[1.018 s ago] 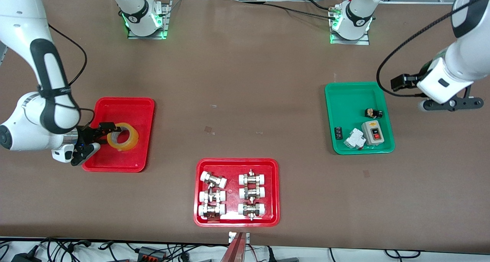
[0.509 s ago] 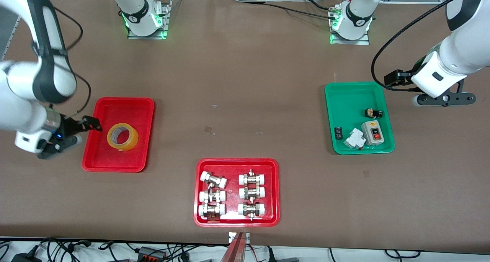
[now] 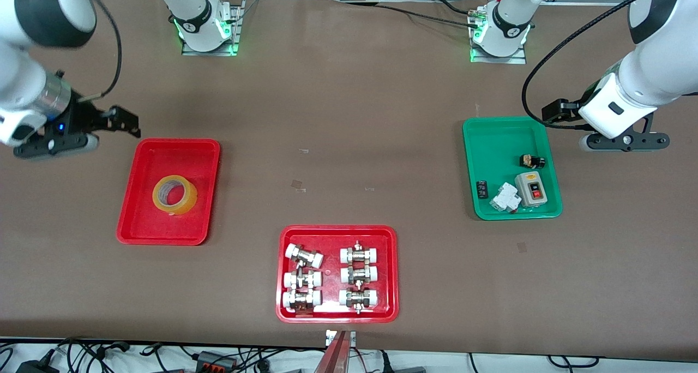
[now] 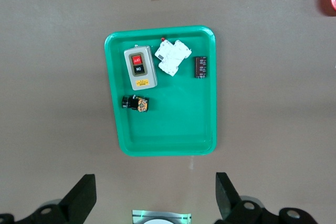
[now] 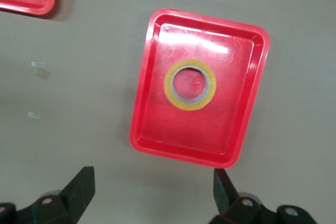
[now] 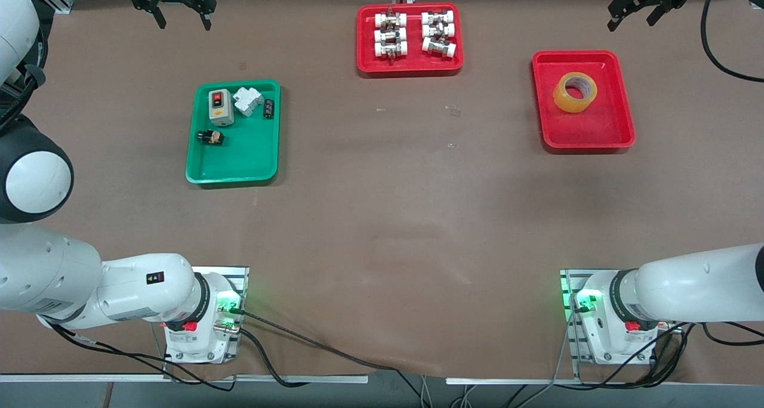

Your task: Left arm passes tape to right arm into tray

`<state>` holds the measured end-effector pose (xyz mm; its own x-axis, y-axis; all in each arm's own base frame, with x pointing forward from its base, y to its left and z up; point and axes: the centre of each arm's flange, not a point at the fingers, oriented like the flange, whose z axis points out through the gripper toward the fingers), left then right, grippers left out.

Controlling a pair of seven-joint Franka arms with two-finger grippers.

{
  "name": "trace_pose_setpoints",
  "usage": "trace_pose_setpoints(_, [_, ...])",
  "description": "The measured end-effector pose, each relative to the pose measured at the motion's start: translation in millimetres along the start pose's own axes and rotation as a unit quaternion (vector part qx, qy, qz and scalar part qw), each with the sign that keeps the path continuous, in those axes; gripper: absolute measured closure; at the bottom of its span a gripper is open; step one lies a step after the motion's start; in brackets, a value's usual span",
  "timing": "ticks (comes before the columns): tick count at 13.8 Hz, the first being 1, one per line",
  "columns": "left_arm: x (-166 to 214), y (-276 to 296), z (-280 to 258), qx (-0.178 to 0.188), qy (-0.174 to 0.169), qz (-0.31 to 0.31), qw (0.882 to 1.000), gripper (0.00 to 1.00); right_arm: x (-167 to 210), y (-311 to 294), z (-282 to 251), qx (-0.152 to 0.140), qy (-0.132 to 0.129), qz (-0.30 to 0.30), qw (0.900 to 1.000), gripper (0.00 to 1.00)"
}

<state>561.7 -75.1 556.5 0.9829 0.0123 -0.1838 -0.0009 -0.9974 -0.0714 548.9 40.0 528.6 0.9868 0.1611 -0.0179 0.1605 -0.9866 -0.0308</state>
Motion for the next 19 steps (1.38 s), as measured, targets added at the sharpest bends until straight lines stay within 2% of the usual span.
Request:
trace_pose_setpoints(3, [0.0, 0.6, 0.0, 0.0, 0.0, 0.001, 1.0, 0.0, -11.2, -8.6, -18.1, -0.002, 0.015, 0.007, 1.0, 0.0])
trace_pose_setpoints(7, [0.0, 0.9, 0.0, -0.001, 0.0, 0.001, 1.0, 0.0, -1.9, -0.7, -63.7, -0.006, 0.043, 0.024, 0.999, 0.0])
trace_pose_setpoints(11, [-0.6, 4.9, 0.2, -0.025, -0.004, 0.001, 1.0, 0.0, -3.9, 2.0, -77.6, -0.007, 0.04, 0.062, 0.997, 0.0])
trace_pose_setpoints(14, [-0.2, 3.4, 0.6, -0.027, -0.005, 0.0, 1.0, 0.0, -3.1, 4.2, -74.5, -0.02, 0.035, 0.077, 0.996, 0.0])
trace_pose_setpoints(19, [0.0, 3.4, 0.7, -0.027, -0.004, 0.0, 1.0, 0.0, -3.4, 3.6, -75.5, -0.021, 0.03, 0.078, 0.996, 0.0])
